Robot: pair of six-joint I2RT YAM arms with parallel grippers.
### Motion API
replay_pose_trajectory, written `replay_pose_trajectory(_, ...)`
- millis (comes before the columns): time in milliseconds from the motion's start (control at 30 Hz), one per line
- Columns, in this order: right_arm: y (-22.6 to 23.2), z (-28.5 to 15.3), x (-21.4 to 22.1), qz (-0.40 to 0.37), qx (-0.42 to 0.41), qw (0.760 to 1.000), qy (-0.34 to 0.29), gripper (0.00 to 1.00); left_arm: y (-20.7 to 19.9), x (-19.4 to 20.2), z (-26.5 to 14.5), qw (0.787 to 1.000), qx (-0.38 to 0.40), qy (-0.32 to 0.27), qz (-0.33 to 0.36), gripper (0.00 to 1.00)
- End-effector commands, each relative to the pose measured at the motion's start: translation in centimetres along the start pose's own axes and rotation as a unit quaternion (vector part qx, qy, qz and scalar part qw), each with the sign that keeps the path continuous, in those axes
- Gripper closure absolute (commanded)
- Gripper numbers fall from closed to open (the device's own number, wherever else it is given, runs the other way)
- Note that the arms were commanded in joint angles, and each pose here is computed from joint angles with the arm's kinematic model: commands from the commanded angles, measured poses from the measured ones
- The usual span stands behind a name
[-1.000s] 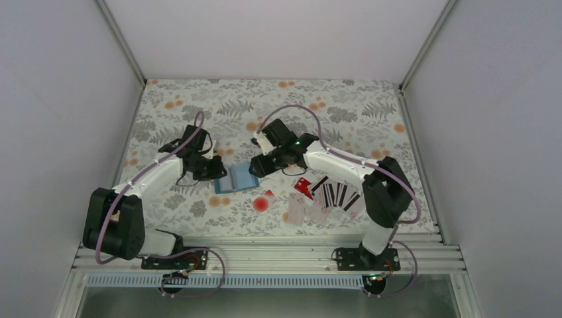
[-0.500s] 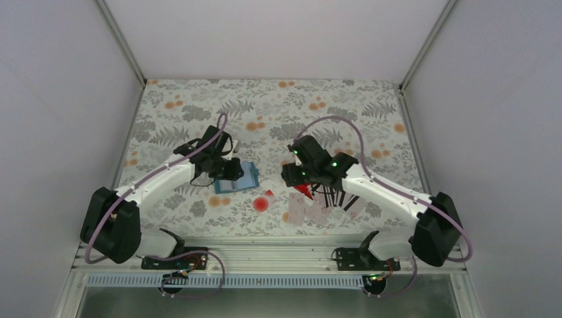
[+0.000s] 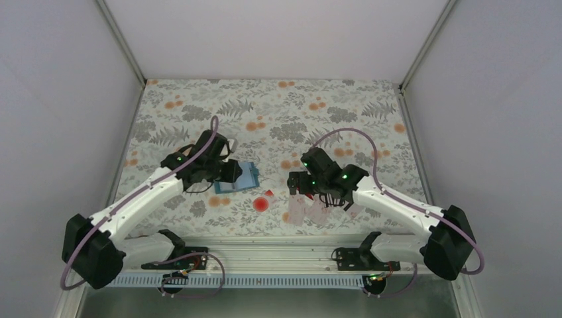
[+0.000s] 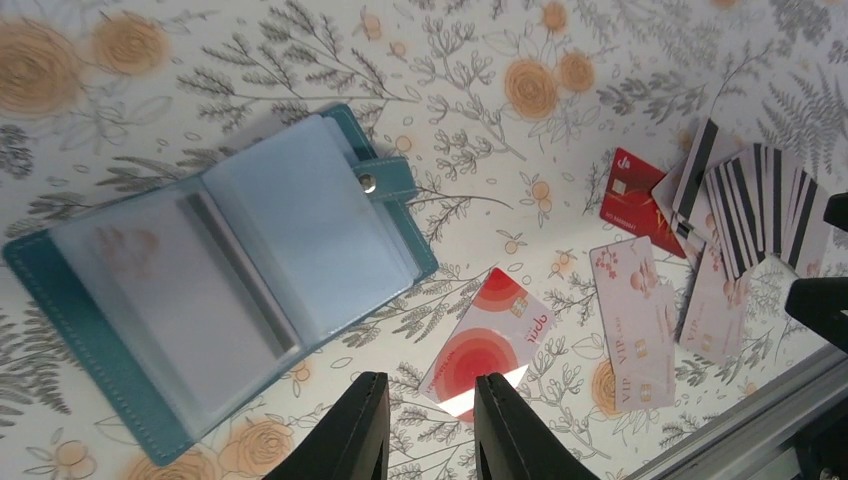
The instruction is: Put the credit cards into the card holder
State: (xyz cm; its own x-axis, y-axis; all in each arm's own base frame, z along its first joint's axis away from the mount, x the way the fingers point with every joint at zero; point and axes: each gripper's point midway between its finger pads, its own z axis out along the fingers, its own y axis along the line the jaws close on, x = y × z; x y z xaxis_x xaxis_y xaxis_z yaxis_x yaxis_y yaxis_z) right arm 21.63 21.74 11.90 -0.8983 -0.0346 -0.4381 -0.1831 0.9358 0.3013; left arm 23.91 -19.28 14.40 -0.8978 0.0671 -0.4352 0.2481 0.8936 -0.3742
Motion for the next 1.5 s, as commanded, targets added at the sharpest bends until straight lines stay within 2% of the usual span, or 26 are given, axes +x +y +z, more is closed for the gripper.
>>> replay_pose_trajectory(0, -0.6, -1.0, -1.5, 0.024, 0.016, 0.999, -0.039, 0.01, 0.7, 0.3, -1.5, 1.0, -0.017, -0.019, -0.003, 0.76)
replay_pose_trajectory(133, -1.0, -1.2, -1.7, 0.028, 0.032, 0.998, -0.042, 0.05, 0.9, 1.0, -1.9, 1.0, -0.014, -0.024, 0.008, 0.76)
replay_pose_trajectory(400, -1.5, 1.3, 1.1, 0.058, 0.055, 0.996, 0.035, 0.04, 0.3, 2.5, -3.3, 0.999, 0.017, -0.02, 0.042, 0.75)
replay_pose_trajectory(567, -0.5, 2.8, 1.9, 0.037, 0.056, 0.995, 0.072, 0.01, -0.9, 2.9, -3.7, 0.997, 0.053, -0.016, 0.057, 0.74)
replay_pose_trajectory(700, -0.3, 3.8, 1.7, 0.035, 0.071, 0.994, 0.079, 0.01, -1.8, 2.7, -4.3, 0.994, 0.071, -0.017, 0.076, 0.73)
replay_pose_trajectory(933, -0.9, 5.9, 4.0, 0.055, 0.097, 0.985, 0.132, 0.02, -1.4, 2.1, -4.6, 0.995, 0.053, -0.025, 0.085, 0.71)
replay_pose_trajectory(1000, -1.3, 6.4, 4.7, 0.061, 0.109, 0.981, 0.147, 0.03, -1.1, 2.1, -4.7, 0.996, 0.045, -0.026, 0.076, 0.68)
replay_pose_trajectory(1133, -1.9, 7.3, 5.4, 0.058, 0.125, 0.977, 0.161, 0.05, -0.9, 2.5, -4.8, 0.997, 0.047, -0.033, 0.057, 0.45)
replay_pose_trajectory(1200, -1.7, 7.8, 5.6, 0.049, 0.121, 0.977, 0.168, 0.08, -0.7, 2.8, -4.8, 0.997, 0.046, -0.033, 0.049, 0.37)
replay_pose_trajectory(1367, -1.0, 8.1, 5.6, 0.05, 0.103, 0.978, 0.173, 0.1, -0.1, 3.2, -5.2, 0.998, 0.035, -0.034, 0.041, 0.25)
replay_pose_trajectory(1467, -0.6, 7.9, 5.6, 0.047, 0.095, 0.979, 0.176, 0.13, 0.3, 3.3, -5.2, 0.998, 0.026, -0.035, 0.035, 0.23)
